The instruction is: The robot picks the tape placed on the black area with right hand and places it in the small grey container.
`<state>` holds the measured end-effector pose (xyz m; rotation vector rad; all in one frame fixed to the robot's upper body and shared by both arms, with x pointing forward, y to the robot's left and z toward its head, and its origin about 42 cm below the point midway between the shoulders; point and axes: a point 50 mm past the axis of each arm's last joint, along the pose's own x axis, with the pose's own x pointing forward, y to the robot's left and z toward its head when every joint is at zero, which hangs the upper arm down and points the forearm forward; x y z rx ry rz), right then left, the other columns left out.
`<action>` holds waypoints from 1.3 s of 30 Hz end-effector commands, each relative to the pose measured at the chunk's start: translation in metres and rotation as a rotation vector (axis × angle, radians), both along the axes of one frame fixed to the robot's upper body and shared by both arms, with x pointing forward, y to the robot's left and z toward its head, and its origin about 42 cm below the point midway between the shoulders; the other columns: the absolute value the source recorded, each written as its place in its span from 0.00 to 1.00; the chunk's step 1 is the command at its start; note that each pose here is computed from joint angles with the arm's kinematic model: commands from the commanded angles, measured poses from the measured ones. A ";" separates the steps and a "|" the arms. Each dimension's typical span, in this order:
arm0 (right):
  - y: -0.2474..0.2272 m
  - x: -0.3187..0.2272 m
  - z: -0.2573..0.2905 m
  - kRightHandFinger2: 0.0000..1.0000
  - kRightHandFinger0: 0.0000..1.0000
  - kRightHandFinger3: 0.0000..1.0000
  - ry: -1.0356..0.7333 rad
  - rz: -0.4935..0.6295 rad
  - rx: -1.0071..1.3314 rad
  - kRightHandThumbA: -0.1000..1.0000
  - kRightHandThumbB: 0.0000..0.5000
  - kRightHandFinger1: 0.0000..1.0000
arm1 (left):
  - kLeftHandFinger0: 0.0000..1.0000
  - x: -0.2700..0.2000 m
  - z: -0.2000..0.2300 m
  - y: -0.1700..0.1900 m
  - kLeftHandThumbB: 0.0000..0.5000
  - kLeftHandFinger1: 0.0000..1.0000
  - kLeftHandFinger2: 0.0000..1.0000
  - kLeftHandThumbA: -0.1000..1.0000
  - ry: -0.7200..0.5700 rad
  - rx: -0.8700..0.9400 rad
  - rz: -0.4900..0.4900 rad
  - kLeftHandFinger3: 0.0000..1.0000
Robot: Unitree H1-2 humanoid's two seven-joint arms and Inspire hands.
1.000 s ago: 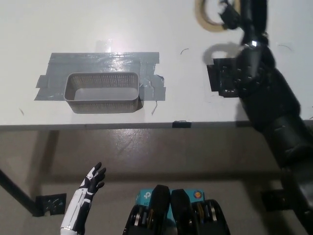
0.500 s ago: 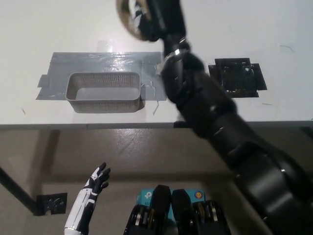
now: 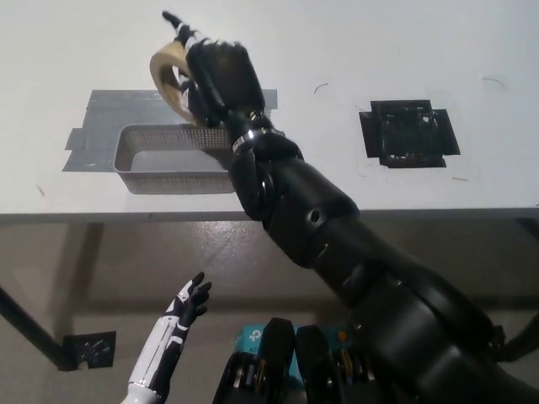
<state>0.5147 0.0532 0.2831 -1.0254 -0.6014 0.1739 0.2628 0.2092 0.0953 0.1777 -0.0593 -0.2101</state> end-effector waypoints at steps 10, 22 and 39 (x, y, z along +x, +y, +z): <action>0.006 -0.005 -0.005 0.77 0.00 0.76 -0.080 0.041 -0.125 0.00 0.39 0.29 | 0.99 0.010 0.018 -0.006 0.20 0.99 1.00 1.00 -0.055 0.010 -0.044 1.00; -0.020 0.005 -0.042 1.00 0.73 1.00 0.213 0.054 -0.337 0.63 0.75 0.98 | 0.94 0.016 0.023 -0.005 0.20 0.96 1.00 0.97 -0.055 0.022 -0.048 1.00; -0.047 0.031 0.052 1.00 1.00 1.00 0.457 0.222 -0.206 0.91 1.00 1.00 | 0.84 0.023 0.024 0.002 0.21 0.90 0.91 0.98 -0.052 0.043 -0.051 1.00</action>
